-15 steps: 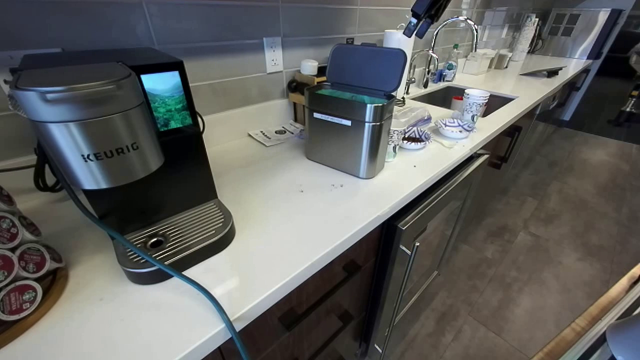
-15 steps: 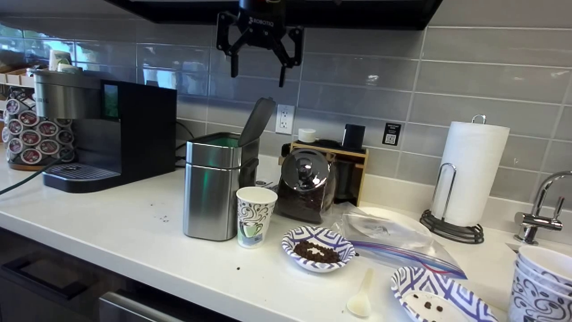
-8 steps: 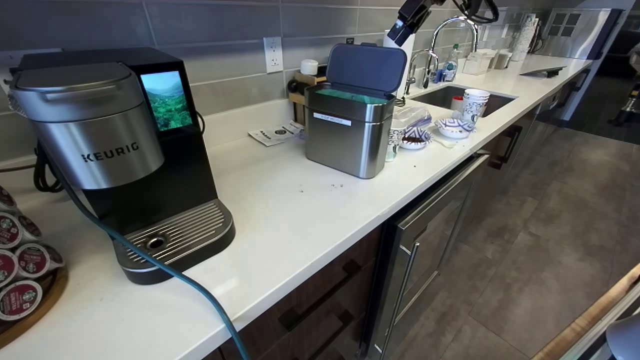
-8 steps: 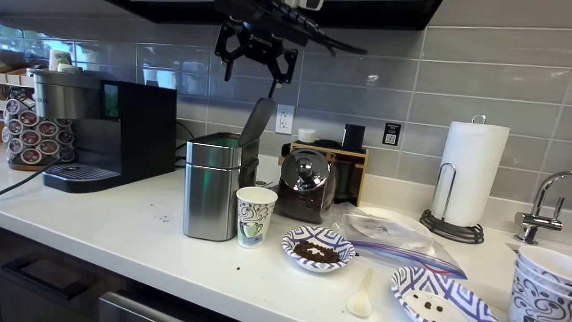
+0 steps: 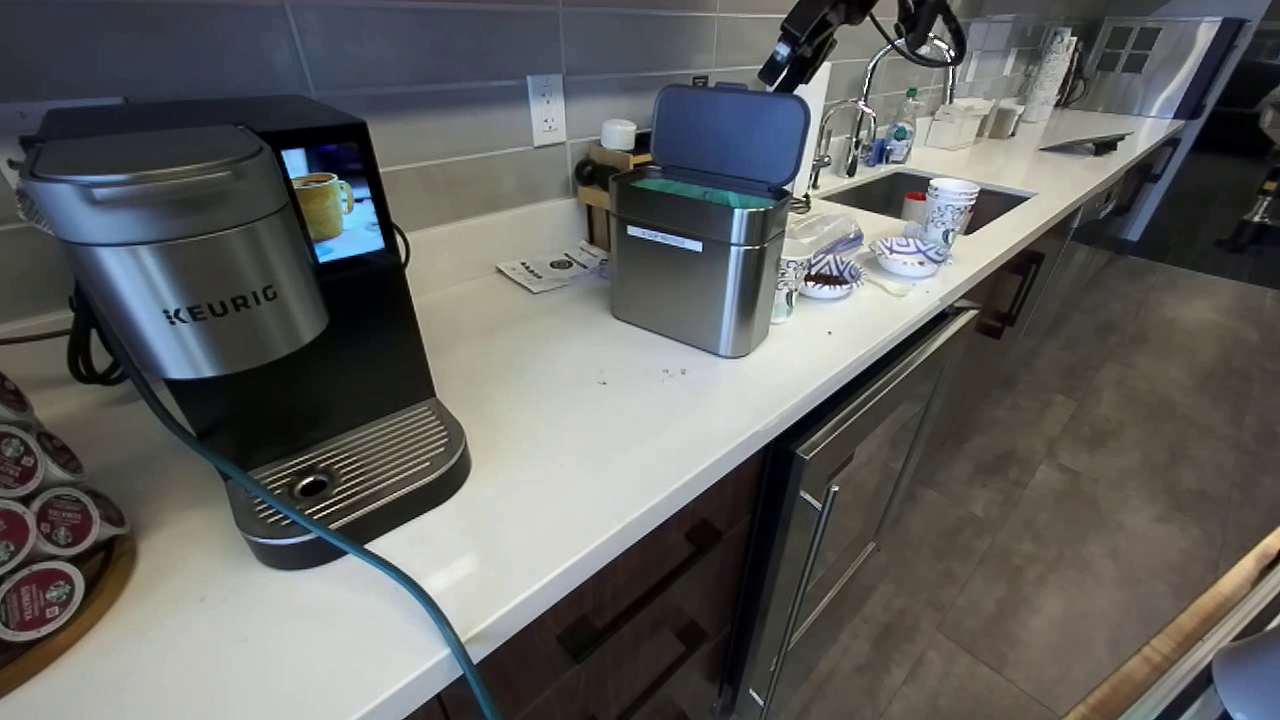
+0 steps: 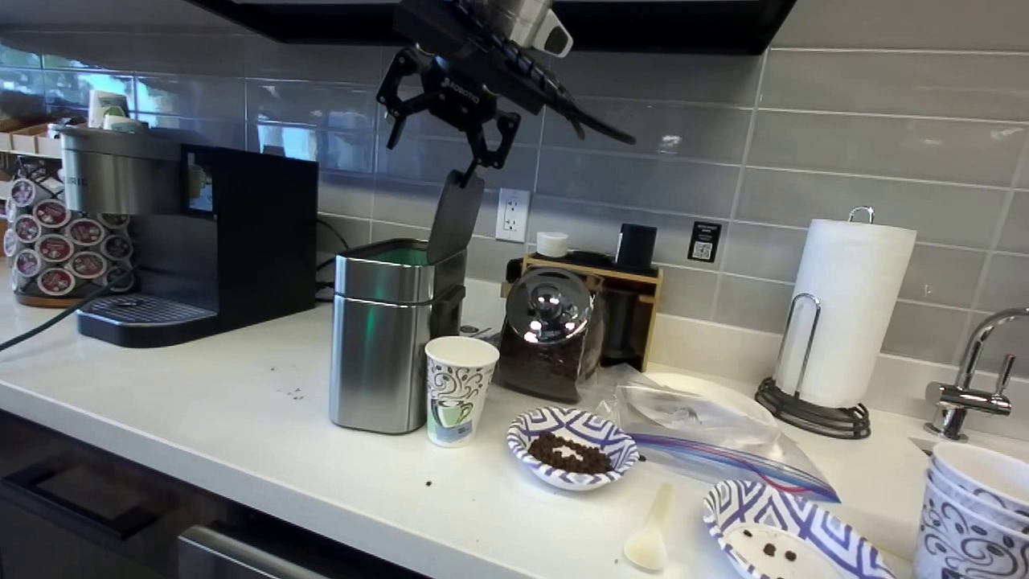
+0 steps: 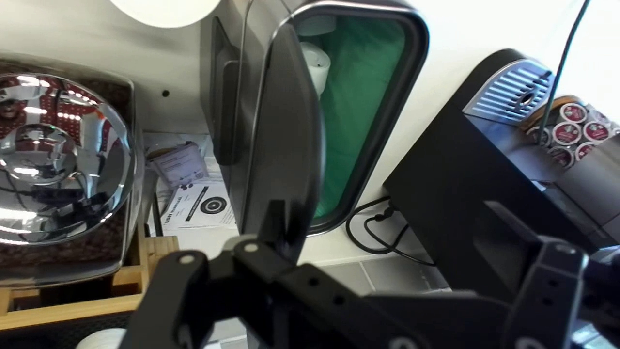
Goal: Open the silver bin and throw the coffee pod from the counter inside the bin then close it.
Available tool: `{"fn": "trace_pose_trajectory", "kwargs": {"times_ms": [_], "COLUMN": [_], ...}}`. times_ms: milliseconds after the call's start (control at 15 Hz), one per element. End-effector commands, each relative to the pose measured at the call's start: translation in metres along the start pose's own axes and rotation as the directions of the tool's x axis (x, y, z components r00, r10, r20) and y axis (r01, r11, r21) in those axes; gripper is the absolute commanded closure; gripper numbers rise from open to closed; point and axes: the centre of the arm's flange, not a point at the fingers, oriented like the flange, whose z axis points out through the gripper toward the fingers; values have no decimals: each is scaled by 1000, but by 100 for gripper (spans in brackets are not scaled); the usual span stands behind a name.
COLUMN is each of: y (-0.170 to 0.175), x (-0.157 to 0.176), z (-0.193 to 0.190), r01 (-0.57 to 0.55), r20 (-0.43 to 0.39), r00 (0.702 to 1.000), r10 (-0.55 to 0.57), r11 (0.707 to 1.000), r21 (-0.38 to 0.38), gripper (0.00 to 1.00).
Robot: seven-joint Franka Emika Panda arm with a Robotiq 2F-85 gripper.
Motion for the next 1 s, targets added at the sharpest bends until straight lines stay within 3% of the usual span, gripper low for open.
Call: {"fn": "trace_pose_trajectory", "kwargs": {"times_ms": [0,200,400,533,733,933], "y": [-9,-27,-41,-49,-70,-93], "x": [17,25,32,35,35,31], "z": [0,5,13,15,13,17], "r01": [2,-4,-31,-73,-154,-194], "r20": [23,78,134,164,210,151], "r00": [1000,997,991,985,964,963], "r10": [-5,-8,10,54,160,223], "r11": [996,988,987,991,987,963], "r21": [94,155,159,114,-46,-185], "gripper": [0,0,0,0,0,0]}}
